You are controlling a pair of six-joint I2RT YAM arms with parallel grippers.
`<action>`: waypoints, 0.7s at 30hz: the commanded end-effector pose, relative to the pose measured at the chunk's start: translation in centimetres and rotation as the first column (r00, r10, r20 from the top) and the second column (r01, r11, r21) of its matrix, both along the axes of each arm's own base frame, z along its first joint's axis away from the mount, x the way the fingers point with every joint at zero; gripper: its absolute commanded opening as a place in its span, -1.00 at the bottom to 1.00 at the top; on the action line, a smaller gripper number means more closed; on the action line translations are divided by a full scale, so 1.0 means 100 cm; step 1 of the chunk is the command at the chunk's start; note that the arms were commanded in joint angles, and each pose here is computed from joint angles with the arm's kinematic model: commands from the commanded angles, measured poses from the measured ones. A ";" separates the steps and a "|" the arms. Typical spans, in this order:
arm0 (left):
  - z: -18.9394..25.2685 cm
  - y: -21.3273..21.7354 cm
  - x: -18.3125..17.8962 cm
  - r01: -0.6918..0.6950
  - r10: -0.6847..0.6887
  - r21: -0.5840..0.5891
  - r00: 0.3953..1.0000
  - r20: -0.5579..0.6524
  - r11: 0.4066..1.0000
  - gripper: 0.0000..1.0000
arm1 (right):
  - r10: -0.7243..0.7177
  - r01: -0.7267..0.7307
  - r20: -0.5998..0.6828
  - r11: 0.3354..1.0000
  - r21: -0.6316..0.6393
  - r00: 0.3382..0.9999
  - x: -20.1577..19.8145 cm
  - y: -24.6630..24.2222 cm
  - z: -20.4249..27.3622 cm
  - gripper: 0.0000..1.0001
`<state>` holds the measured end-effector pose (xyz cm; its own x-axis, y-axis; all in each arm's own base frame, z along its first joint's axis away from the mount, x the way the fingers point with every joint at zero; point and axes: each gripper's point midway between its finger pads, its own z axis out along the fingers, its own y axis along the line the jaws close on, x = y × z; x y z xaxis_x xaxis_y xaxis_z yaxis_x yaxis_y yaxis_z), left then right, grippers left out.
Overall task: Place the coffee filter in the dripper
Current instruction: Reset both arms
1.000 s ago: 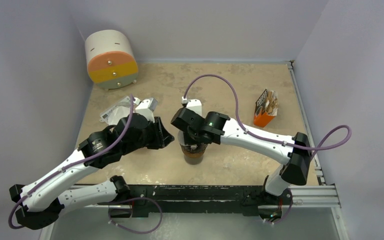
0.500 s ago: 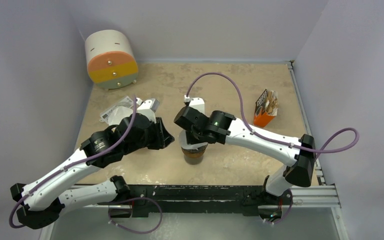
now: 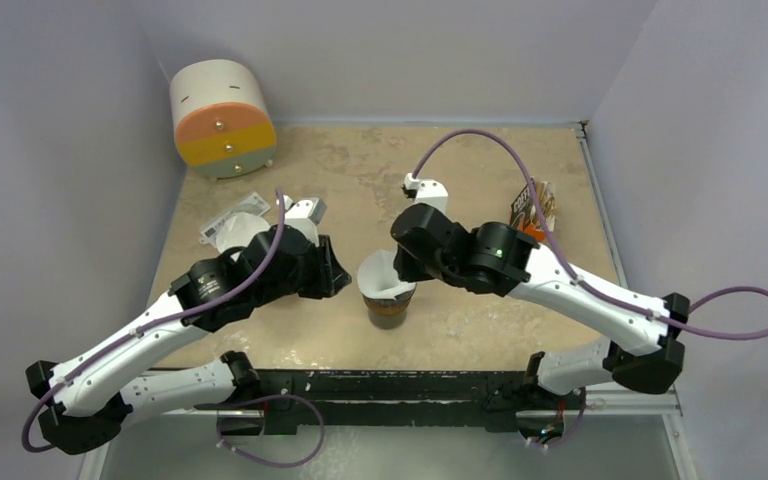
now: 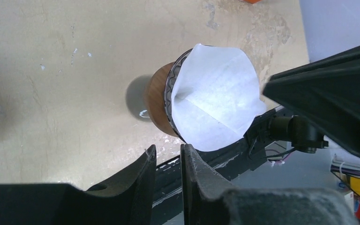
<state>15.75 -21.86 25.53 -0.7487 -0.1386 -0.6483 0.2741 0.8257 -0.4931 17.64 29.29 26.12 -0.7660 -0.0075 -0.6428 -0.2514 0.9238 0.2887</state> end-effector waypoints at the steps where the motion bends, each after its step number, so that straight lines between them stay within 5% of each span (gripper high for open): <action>1: 0.006 -0.001 0.004 0.023 -0.024 0.019 0.999 0.032 1.000 -0.49 | -0.041 0.040 0.095 0.999 0.006 0.995 0.005 -0.028 0.023 -0.62; 12: 0.016 0.016 0.015 -0.008 -0.005 0.134 0.995 0.096 0.991 -0.10 | -0.120 0.141 0.227 0.987 -0.081 0.967 0.004 -0.104 0.026 0.17; 21: 0.015 0.046 0.019 -0.100 0.073 0.212 0.988 0.133 0.972 0.49 | -0.189 0.217 0.208 0.968 -0.125 0.960 -0.013 -0.151 -0.008 0.59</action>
<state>17.02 -19.19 25.75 -0.6971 -0.0355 -0.7161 0.2762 0.9084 -0.3139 16.64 16.90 26.49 -0.6308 0.0072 -0.7759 -0.1694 0.9745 0.1468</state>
